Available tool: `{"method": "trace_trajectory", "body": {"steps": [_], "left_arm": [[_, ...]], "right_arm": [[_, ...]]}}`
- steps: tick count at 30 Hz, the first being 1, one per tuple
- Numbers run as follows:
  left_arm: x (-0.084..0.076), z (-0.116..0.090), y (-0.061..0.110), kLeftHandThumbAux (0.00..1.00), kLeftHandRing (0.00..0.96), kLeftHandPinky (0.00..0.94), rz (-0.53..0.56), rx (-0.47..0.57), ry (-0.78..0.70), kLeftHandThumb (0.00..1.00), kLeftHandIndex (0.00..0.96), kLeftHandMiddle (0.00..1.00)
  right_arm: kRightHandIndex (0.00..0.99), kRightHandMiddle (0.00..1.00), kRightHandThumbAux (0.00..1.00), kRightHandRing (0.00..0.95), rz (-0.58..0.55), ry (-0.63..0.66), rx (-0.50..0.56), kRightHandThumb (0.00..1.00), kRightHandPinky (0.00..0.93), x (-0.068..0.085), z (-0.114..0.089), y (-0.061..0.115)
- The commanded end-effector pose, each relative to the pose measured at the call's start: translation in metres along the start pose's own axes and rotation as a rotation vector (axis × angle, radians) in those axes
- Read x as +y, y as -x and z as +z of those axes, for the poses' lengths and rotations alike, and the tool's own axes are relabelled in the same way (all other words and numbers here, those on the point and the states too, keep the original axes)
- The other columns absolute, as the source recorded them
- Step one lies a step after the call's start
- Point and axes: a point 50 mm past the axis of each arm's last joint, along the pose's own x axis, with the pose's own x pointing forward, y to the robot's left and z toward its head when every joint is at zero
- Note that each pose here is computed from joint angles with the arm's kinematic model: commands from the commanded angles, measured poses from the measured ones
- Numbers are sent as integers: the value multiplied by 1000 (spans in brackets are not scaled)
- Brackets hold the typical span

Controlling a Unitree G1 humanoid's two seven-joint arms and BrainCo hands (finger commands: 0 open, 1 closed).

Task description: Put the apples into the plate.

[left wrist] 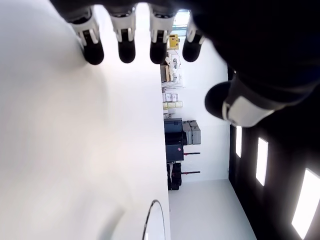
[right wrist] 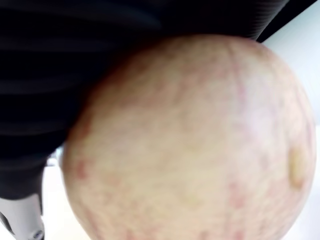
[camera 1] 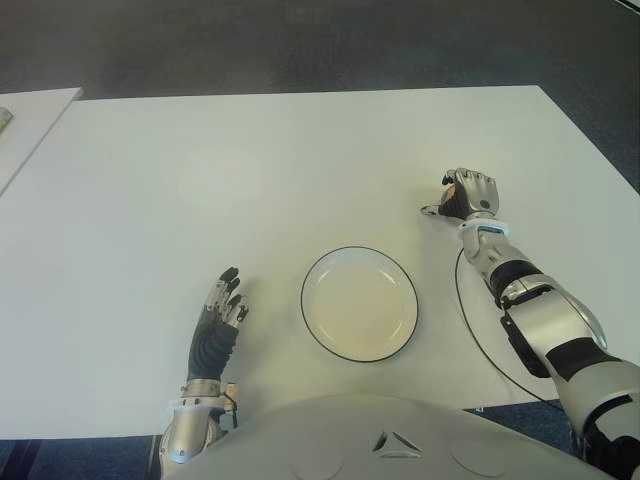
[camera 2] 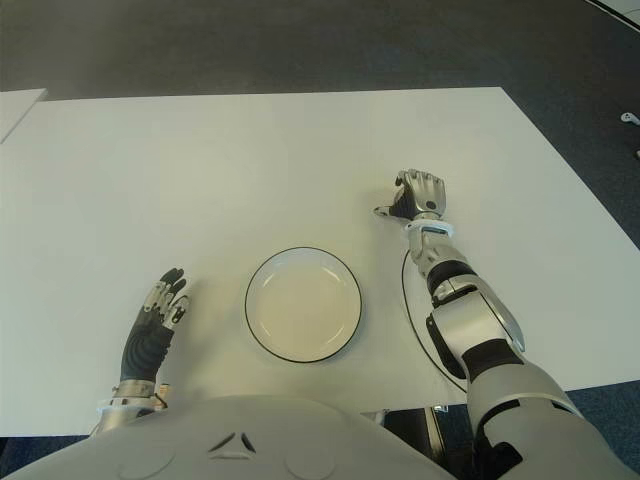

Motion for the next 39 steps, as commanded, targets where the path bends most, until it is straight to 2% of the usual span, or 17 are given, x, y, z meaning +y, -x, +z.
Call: {"method": "trace_trajectory", "body": {"steps": [1, 4, 8, 15, 19, 27, 31, 35, 39], "left_arm": [[0, -1, 2, 519, 0, 0, -20, 15, 16, 88, 21, 12], [0, -1, 2, 519, 0, 0, -22, 14, 23, 91, 19, 11], [1, -1, 2, 517, 0, 0, -24, 12, 27, 95, 14, 6], [2, -1, 3, 508, 0, 0, -30, 7, 13, 88, 5, 0], [3, -1, 3, 503, 0, 0, -36, 2, 7, 78, 1, 0], [3, -1, 3, 507, 0, 0, -35, 0, -2, 71, 0, 0], [3, -1, 3, 508, 0, 0, -34, -2, 0, 66, 0, 0], [3, -1, 3, 507, 0, 0, -33, -5, 4, 67, 0, 0], [4, -1, 4, 503, 0, 0, -33, -5, 7, 67, 0, 0]], "right_arm": [[441, 782, 708, 761, 198, -42, 72, 717, 726, 49, -15, 46], [441, 796, 709, 772, 186, -55, 66, 721, 721, 47, -15, 45], [442, 742, 709, 699, 176, -70, 68, 724, 627, 46, -15, 44], [442, 698, 707, 643, 158, -106, 76, 727, 573, 44, -15, 42], [443, 697, 706, 646, 145, -116, 74, 727, 594, 42, -14, 41], [443, 683, 706, 625, 133, -117, 73, 727, 555, 40, -15, 40], [443, 702, 706, 644, 130, -120, 74, 727, 562, 40, -15, 39], [443, 719, 706, 665, 128, -124, 74, 726, 607, 40, -15, 40], [443, 727, 706, 671, 127, -126, 76, 726, 595, 39, -15, 39]]}}
